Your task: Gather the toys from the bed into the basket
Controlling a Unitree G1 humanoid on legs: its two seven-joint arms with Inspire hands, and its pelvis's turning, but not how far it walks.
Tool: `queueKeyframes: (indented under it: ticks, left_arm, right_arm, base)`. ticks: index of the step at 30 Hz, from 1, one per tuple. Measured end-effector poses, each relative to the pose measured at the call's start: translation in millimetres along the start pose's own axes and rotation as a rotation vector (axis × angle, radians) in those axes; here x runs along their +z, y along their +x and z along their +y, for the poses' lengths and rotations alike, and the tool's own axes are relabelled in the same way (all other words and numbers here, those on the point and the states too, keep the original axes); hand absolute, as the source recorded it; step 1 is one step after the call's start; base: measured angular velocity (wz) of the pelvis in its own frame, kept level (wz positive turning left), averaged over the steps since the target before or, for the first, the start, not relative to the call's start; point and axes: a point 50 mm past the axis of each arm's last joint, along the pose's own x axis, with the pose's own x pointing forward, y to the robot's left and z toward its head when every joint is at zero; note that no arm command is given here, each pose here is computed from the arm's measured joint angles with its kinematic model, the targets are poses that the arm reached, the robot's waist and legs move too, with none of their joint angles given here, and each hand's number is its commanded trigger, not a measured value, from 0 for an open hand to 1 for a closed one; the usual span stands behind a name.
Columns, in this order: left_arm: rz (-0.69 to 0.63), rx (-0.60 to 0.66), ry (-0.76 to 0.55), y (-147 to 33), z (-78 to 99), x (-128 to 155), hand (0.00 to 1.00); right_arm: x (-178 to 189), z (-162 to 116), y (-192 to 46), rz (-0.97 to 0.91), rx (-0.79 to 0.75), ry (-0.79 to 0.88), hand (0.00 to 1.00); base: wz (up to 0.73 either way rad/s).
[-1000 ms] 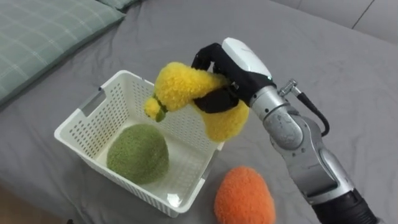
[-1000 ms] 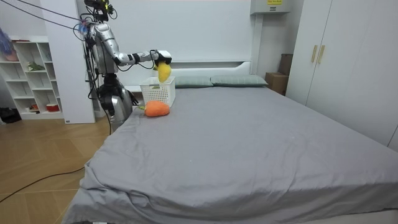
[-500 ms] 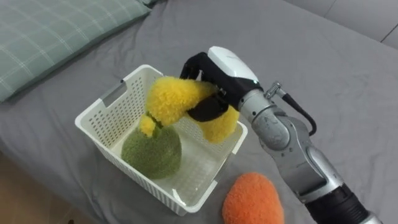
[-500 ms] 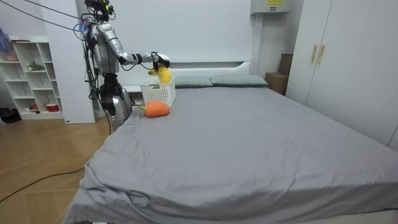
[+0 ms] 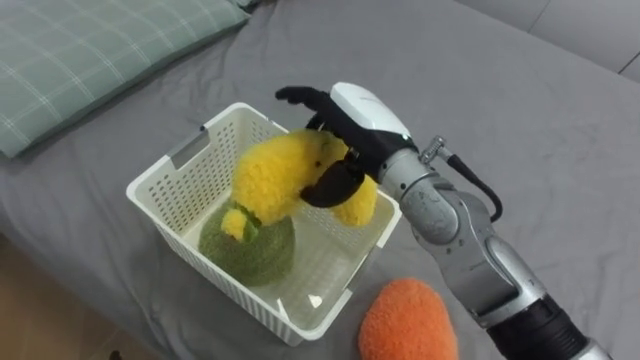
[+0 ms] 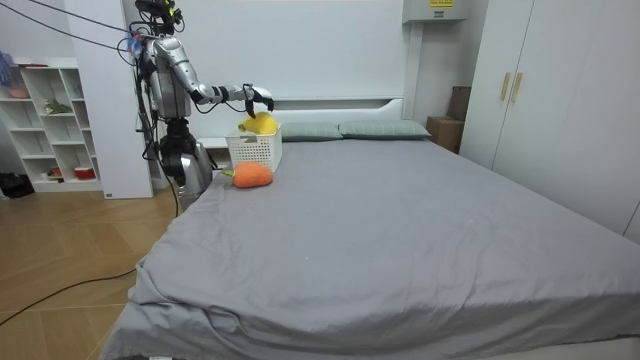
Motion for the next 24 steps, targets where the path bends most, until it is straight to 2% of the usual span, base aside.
queueKeyframes:
  ticks: [5,24]
  left_arm:
    - [-0.015,-0.003,0.033,0.3,0.0,2.0,0.00]
    - [-0.039,-0.039,0.024,1.1,-1.0,9.1,0.00]
  right_arm:
    - [0.7,-0.9,0.4,-0.007,-0.004,0.019,0.00]
    - [-1.5,-10.0,-0.4,-0.014,-0.058,0.022,0.00]
  base:
    - [0.00]
    - [0.00]
